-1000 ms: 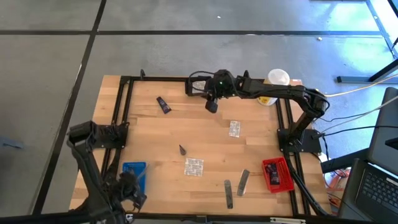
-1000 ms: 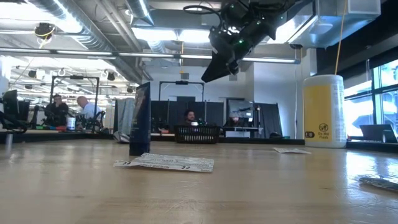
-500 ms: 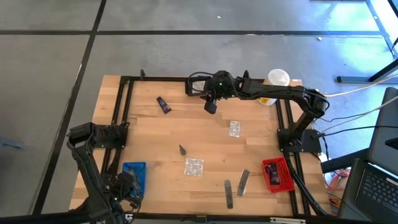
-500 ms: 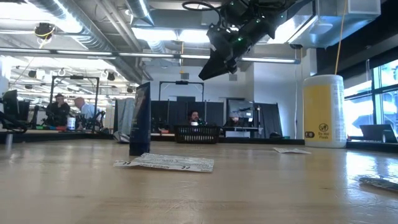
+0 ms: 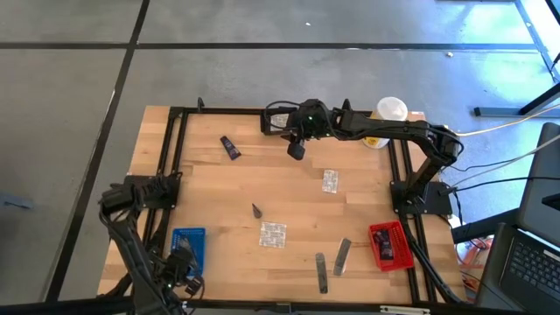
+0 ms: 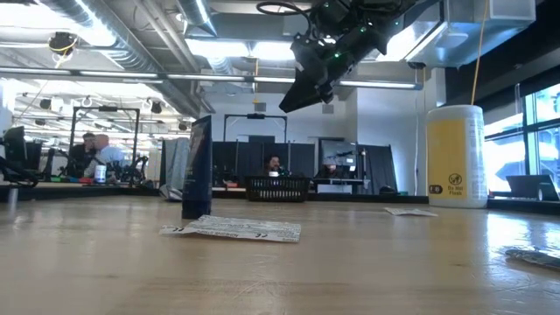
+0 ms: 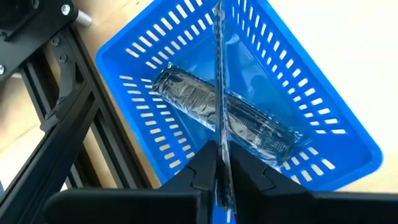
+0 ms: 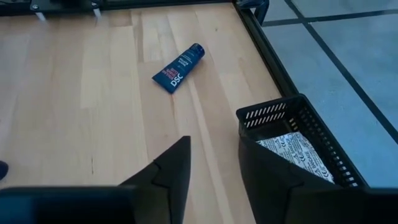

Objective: Pick & Place Travel size toiletries
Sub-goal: Put the black comb into the blue bin, then put the blue shave butter into the red bin

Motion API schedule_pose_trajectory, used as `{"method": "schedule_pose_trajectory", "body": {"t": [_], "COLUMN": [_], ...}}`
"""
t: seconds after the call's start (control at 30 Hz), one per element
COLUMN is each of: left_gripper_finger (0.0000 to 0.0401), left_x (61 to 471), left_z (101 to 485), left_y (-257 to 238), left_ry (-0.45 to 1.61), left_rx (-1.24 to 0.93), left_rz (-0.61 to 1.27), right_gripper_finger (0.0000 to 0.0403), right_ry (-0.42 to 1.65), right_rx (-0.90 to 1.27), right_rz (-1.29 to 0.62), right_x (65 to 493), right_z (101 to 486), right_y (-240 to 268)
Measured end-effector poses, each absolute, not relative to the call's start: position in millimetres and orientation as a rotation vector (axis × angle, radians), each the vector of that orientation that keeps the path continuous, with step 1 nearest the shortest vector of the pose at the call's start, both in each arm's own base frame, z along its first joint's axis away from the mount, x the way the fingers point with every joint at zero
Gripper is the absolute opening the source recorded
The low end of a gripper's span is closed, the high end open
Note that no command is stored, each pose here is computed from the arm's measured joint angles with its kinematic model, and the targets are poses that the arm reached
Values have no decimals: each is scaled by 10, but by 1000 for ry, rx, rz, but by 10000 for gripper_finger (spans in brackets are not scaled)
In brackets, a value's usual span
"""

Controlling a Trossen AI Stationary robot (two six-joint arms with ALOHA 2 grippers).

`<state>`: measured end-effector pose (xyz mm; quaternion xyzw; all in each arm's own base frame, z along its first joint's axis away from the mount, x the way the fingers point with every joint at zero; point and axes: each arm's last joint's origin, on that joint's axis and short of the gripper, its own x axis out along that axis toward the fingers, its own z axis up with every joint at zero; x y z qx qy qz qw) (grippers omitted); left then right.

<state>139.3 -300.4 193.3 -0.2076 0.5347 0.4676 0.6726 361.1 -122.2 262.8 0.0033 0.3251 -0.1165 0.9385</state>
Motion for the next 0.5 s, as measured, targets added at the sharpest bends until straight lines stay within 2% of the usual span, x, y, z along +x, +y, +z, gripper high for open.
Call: {"method": "schedule_pose_trajectory", "body": {"t": [0.23,0.5], "left_gripper_finger": [54,108], "left_x": [1408,1429], "left_z": [1895,1962], "left_y": [-3010,-2987], "left_ry": [1205,1229], "left_rx": [-456,-484], "left_rz": [1058,1068], "right_gripper_finger": [128,139], "right_ry": [657,657], "right_rx": [5,5], "right_rz": [-238,-238], "right_x": [3616,3616], "right_z": [2632,2632], "right_y": [-1224,-1223]}}
